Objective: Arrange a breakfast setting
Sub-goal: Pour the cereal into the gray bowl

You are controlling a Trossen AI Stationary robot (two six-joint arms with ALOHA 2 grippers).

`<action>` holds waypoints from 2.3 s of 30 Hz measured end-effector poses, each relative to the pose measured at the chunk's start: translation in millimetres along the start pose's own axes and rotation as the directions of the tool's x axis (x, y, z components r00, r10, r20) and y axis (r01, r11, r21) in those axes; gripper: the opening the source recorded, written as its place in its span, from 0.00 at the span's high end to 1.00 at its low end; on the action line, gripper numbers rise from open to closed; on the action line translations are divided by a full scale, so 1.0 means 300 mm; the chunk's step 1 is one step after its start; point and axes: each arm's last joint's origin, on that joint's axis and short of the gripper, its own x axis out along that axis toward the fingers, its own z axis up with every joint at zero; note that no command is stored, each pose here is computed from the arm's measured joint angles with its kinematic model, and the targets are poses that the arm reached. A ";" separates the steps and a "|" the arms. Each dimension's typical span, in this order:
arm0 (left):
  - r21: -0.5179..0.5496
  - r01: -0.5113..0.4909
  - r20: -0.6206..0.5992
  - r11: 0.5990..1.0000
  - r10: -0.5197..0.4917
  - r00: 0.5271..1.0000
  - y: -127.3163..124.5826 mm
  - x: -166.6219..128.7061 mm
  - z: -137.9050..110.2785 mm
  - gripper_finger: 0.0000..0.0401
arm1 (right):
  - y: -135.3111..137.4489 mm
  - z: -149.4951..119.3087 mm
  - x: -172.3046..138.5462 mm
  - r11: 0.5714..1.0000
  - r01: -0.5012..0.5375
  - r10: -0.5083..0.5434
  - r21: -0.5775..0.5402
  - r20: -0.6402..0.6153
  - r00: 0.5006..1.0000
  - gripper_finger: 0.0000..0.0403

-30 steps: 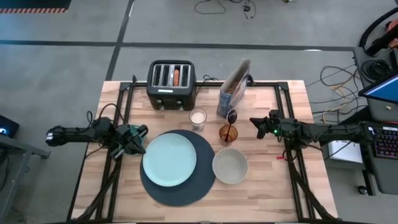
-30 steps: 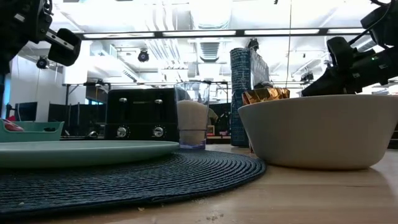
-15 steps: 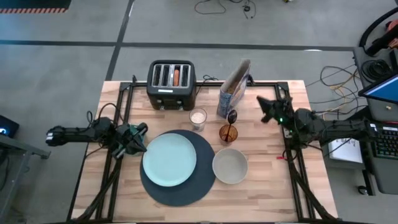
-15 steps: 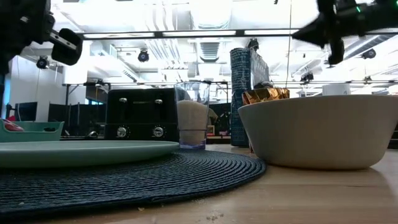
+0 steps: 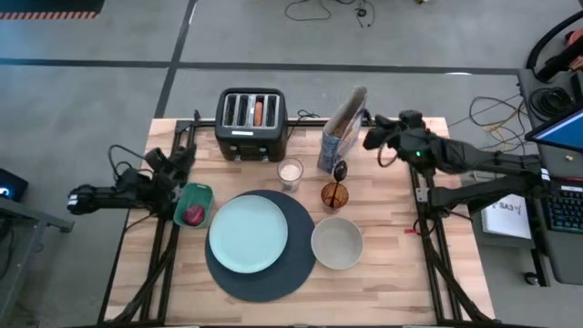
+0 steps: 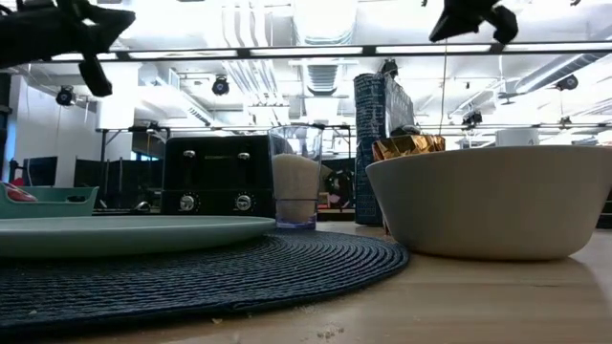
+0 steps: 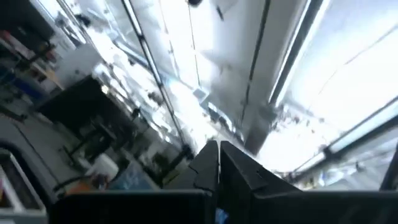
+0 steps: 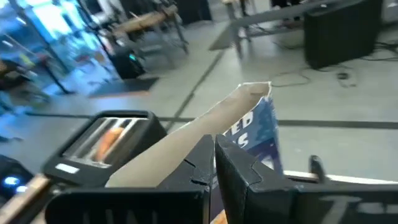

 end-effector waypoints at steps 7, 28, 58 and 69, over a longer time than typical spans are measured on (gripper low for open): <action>0.058 0.022 -0.039 0.998 -0.020 0.999 -0.089 0.060 0.090 1.00 | 0.053 0.131 0.056 0.992 0.120 -0.121 -0.038 -0.035 0.992 0.98; 0.742 -0.162 -0.192 0.651 0.438 0.878 -0.368 0.481 0.164 1.00 | 0.025 0.312 0.160 0.952 0.251 -0.283 -0.177 -0.187 0.941 0.98; 0.618 0.275 -0.706 0.736 0.367 0.605 0.020 0.893 -0.441 1.00 | -0.037 0.341 0.036 0.975 0.198 -0.219 -0.099 -0.305 0.927 0.98; 0.550 0.214 -0.767 0.807 0.388 0.511 0.049 0.852 -0.557 0.98 | -0.039 0.337 0.037 0.973 0.204 -0.229 -0.110 -0.315 0.921 0.98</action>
